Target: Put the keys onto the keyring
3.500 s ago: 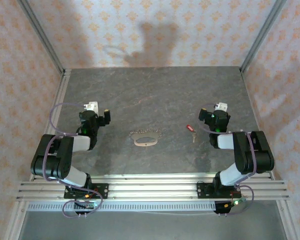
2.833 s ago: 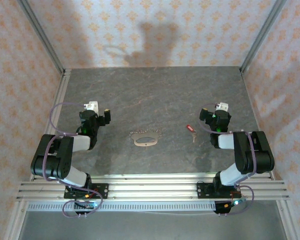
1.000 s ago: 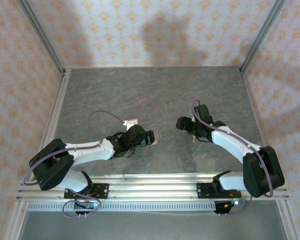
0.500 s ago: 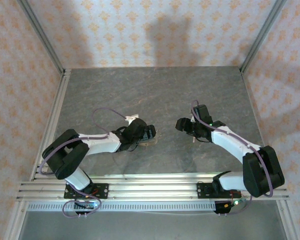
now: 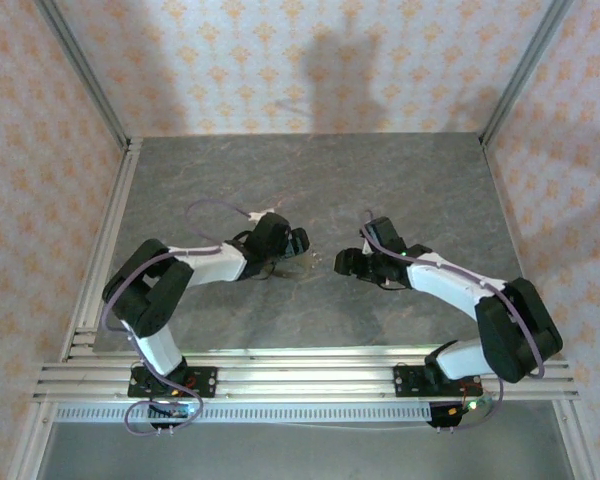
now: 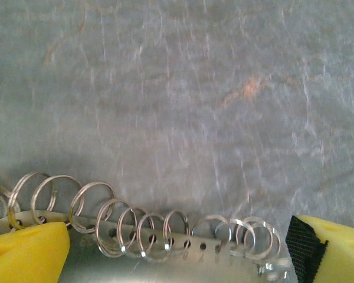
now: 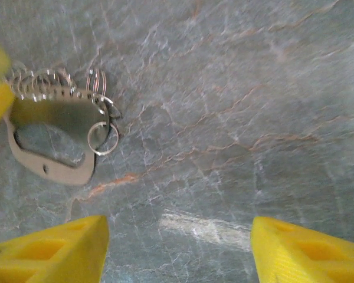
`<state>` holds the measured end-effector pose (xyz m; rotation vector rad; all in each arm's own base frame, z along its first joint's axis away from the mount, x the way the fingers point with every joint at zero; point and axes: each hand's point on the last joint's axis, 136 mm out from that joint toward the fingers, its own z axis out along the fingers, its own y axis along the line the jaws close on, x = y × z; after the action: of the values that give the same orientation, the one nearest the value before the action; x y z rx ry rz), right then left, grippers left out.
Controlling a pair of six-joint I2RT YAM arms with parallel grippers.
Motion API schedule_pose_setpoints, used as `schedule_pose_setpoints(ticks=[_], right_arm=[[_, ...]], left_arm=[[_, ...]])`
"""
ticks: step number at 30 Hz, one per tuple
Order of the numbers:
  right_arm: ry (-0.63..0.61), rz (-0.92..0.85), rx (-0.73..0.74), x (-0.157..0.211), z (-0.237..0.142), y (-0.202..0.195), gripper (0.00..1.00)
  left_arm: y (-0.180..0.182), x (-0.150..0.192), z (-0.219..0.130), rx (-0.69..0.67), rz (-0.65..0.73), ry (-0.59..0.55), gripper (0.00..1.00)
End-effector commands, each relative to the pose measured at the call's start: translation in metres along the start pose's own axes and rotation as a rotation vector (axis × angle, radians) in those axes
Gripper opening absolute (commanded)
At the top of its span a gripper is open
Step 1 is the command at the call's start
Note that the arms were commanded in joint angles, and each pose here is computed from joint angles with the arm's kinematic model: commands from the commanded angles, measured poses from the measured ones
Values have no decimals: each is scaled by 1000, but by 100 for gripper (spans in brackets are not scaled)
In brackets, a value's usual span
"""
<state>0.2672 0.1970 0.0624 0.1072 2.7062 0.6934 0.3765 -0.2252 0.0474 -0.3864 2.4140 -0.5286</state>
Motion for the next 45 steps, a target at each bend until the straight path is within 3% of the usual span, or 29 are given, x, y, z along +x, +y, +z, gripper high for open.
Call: schedule_pose_setpoints(ticks=[1,6,12,18,28,45], right_arm=[[-34,-28,-25,-10,1,18,64],[-27,-95,-17,-7,5,29,63],[-5,-244,-10,-5,10,44,60],[68,-360,5,2,24,58,52],[47,-628,256,8,36,55,46],[27,-757,382,0,58,59,39]], left_arm=[[-6,-19,8,1,51,9,96],[-36,-41,1,89,76,14,95],[-62,-43,-43,234,39,7,95],[-40,-34,-85,232,1,-37,95],[7,-36,-140,159,-22,-170,98],[23,-41,-153,143,-45,-205,99]])
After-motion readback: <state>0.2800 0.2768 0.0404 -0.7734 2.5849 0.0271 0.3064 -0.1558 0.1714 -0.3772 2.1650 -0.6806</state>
